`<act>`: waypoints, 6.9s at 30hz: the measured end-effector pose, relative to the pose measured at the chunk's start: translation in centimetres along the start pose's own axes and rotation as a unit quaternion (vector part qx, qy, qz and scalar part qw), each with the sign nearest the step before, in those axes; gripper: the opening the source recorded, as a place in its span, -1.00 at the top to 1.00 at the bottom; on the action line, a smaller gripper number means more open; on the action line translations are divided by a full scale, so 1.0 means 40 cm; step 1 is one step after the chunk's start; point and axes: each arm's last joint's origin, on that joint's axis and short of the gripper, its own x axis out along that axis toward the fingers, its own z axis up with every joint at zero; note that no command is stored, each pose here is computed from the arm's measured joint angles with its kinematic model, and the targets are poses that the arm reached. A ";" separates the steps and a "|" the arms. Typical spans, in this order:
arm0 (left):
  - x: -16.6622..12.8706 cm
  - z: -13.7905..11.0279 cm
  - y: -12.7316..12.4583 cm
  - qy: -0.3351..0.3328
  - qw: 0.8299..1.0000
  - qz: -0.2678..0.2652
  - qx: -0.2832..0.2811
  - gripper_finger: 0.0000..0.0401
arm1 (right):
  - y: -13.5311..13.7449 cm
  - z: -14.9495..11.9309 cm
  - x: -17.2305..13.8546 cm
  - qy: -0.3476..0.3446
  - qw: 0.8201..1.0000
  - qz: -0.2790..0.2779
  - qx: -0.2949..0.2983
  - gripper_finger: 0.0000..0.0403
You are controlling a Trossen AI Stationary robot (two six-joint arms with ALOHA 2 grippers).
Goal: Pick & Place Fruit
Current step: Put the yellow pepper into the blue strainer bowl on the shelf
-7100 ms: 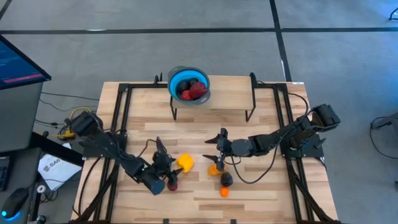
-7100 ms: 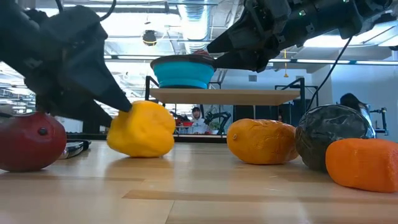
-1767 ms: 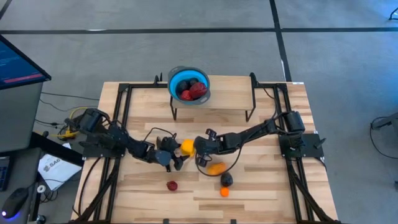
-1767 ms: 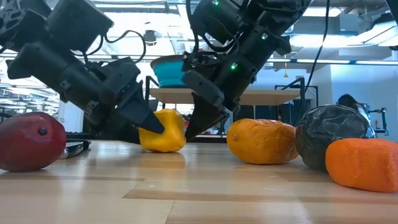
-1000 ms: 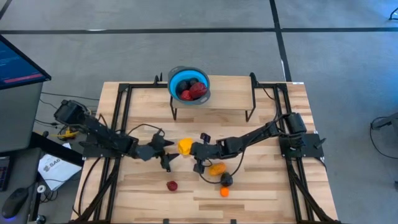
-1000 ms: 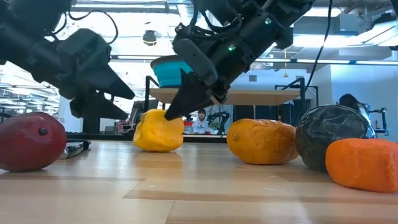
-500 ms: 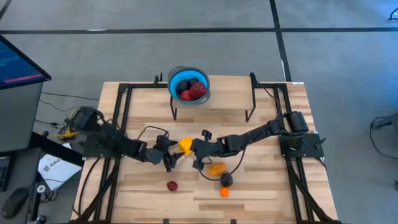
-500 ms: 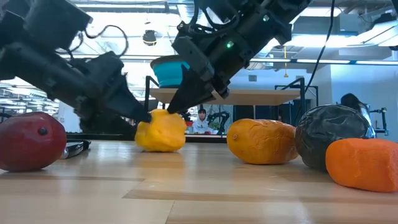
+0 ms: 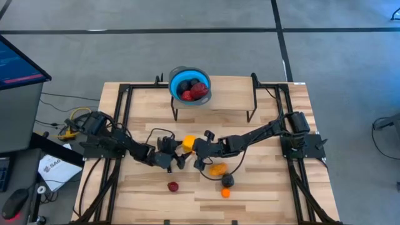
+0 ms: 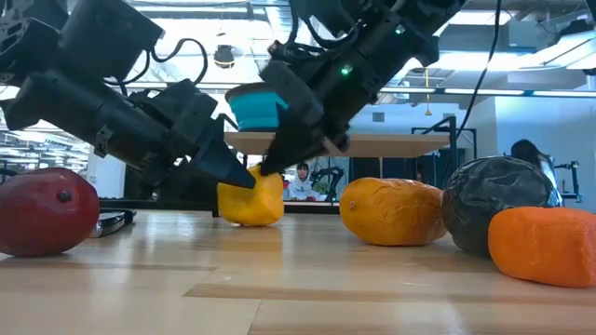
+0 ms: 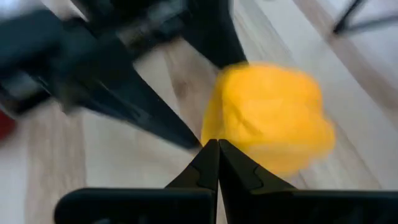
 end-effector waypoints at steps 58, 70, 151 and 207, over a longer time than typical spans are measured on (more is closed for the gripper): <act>-0.148 0.074 0.051 0.088 0.990 -0.104 0.044 -0.77 | 0.051 0.009 -0.003 -0.063 0.998 0.030 0.006 1.00; -0.135 0.089 0.049 0.101 0.983 -0.147 0.045 -0.77 | 0.050 0.007 -0.003 -0.060 0.998 0.030 0.005 1.00; -0.115 -0.027 -0.181 0.112 0.973 -0.133 0.148 -0.82 | 0.121 -0.004 -0.103 0.060 0.962 0.160 -0.213 0.69; -0.050 -0.007 -0.108 0.100 0.971 -0.103 0.190 -0.82 | 0.034 -0.012 0.078 0.094 0.869 0.235 -0.425 -0.54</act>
